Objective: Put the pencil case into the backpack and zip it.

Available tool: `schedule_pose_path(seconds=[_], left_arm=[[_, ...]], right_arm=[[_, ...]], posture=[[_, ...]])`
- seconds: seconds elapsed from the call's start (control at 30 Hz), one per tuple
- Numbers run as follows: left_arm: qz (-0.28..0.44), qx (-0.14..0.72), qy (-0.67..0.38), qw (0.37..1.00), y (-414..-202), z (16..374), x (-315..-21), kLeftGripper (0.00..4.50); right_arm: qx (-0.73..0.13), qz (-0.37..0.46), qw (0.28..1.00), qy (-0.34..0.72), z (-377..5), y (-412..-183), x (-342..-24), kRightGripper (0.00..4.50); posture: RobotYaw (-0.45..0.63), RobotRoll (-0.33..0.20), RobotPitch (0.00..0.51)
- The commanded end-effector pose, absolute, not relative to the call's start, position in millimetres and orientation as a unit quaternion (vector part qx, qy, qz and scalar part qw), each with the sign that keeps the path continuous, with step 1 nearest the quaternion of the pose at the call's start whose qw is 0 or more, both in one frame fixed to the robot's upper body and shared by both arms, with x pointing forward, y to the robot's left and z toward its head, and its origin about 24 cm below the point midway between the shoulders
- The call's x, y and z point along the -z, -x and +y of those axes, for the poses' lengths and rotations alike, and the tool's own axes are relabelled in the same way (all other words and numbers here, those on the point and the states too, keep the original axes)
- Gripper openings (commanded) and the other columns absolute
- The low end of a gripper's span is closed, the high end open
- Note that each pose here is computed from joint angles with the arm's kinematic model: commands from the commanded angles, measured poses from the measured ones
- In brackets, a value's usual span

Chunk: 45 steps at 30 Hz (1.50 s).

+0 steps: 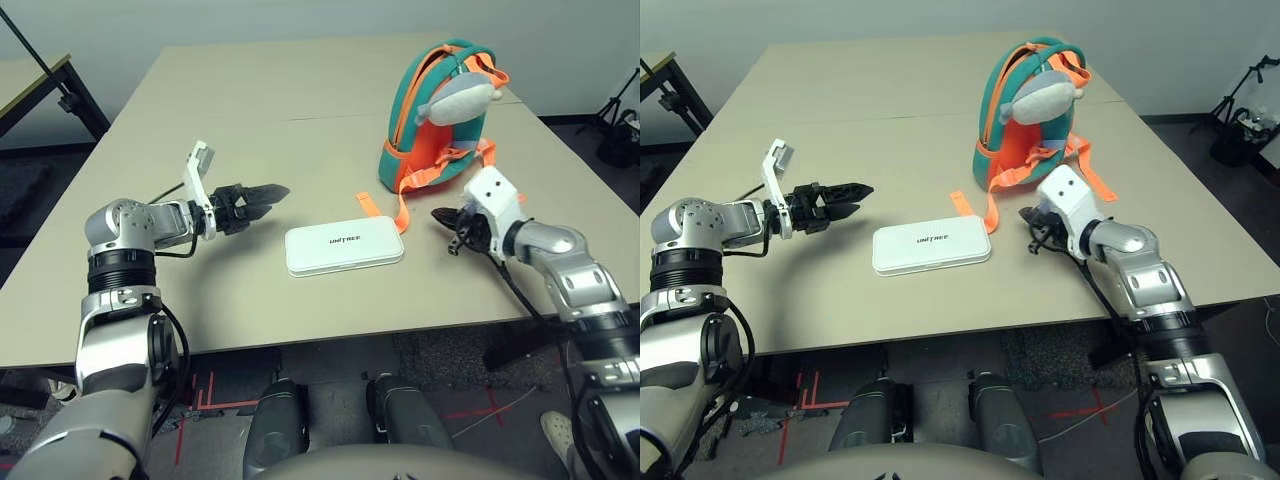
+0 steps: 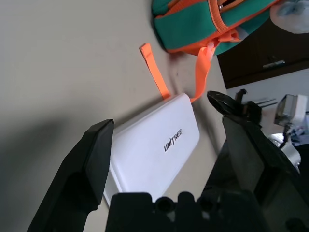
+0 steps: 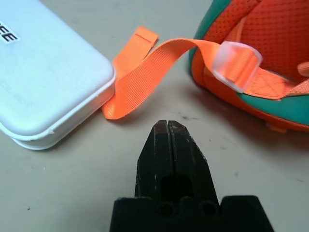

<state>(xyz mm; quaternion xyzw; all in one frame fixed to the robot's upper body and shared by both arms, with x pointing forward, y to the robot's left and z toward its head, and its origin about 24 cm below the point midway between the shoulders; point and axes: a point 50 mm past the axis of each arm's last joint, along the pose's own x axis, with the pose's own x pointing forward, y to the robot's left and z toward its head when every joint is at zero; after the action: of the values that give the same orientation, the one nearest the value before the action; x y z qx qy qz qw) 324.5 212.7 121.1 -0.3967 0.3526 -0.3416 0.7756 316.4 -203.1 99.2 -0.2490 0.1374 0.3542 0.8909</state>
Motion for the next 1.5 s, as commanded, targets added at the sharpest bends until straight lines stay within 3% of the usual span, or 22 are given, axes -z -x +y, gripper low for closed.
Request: schedule_pose_path(seconds=[0.03, 0.4, 0.63, 1.5], left_arm=[[0.389, 0.355, 0.414, 0.743, -317.8, 212.4, -118.4, 4.50], [0.441, 0.381, 0.415, 0.699, -301.9, 213.1, -113.0, 4.50], [0.475, 0.371, 0.418, 0.680, -290.0, 222.2, -94.4, 4.50], [0.493, 0.368, 0.401, 0.679, -308.1, 212.2, -69.7, 4.50]], right_arm=[[-0.385, 0.150, 0.870, 0.270, -194.9, -320.1, -94.6, 0.04], [-0.402, 0.151, 0.857, 0.285, -192.4, -325.4, -94.5, 0.04], [-0.404, 0.152, 0.855, 0.286, -193.2, -325.0, -93.9, 0.04], [-0.433, 0.179, 0.821, 0.325, -193.0, -318.2, -86.0, 0.04]], posture=[[-0.14, 0.000, 0.013], [-0.13, 0.000, 0.028], [-0.14, 0.000, 0.033], [-0.16, 0.000, 0.029]])
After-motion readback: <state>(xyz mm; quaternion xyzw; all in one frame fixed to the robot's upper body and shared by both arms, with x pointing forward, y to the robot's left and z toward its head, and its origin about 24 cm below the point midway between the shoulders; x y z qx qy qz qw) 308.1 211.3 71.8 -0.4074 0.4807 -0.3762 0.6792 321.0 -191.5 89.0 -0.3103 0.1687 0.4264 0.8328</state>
